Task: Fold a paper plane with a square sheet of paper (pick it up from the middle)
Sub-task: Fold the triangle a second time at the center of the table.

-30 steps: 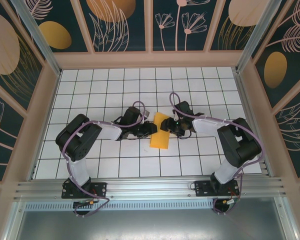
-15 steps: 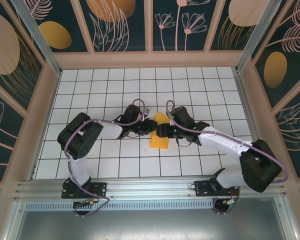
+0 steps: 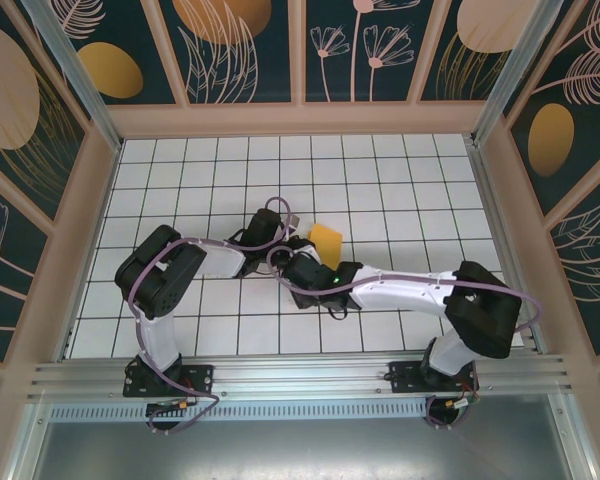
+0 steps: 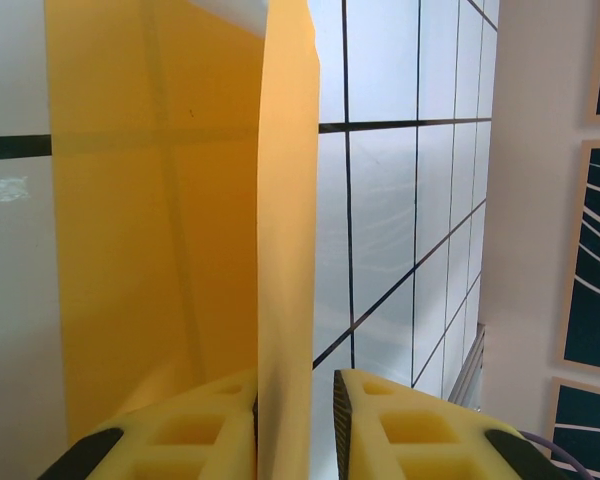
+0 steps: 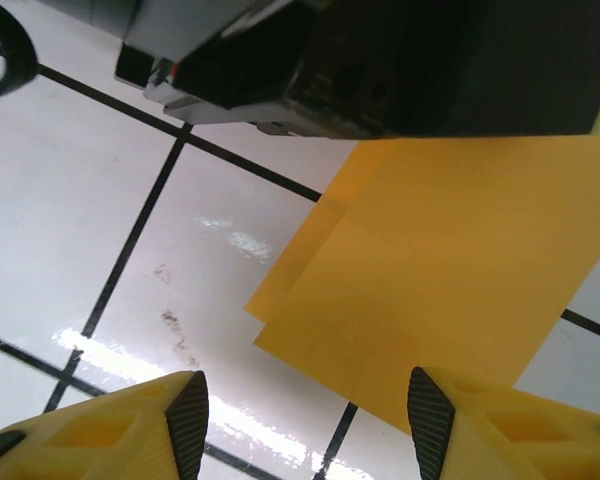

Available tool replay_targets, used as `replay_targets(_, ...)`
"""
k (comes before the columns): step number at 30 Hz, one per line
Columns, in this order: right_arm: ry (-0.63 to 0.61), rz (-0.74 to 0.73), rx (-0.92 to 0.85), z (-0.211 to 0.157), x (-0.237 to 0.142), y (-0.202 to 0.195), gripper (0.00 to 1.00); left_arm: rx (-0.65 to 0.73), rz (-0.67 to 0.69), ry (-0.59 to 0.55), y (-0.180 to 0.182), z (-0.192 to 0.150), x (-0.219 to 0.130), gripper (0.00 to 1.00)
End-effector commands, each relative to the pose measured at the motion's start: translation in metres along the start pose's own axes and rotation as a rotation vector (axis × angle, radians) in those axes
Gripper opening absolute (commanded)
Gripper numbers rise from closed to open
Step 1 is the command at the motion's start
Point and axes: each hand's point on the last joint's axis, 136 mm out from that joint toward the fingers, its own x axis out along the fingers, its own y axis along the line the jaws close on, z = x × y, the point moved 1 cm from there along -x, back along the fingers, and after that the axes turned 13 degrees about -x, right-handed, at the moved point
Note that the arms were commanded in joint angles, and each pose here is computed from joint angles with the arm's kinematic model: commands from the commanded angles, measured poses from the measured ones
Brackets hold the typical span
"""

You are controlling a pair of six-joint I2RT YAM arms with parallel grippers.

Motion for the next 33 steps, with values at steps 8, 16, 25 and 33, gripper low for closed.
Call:
replay_targets(8,0.078,-0.295,-0.061,0.001,0.012,-0.021,0.56,-0.004,-0.004,0.011,-0.006,0.003,0.001,0.25)
replay_targets(16,0.053,-0.297,-0.044,0.006,0.004,-0.022,0.47,0.0,0.011,0.012,-0.005,0.004,0.001,0.25)
replay_targets(25,0.028,-0.281,-0.021,0.011,-0.004,-0.022,0.33,0.008,0.031,0.003,-0.005,0.005,0.0,0.26)
replay_targets(33,0.013,-0.256,-0.011,0.012,-0.006,-0.021,0.14,0.013,0.043,-0.009,-0.006,0.006,-0.003,0.26)
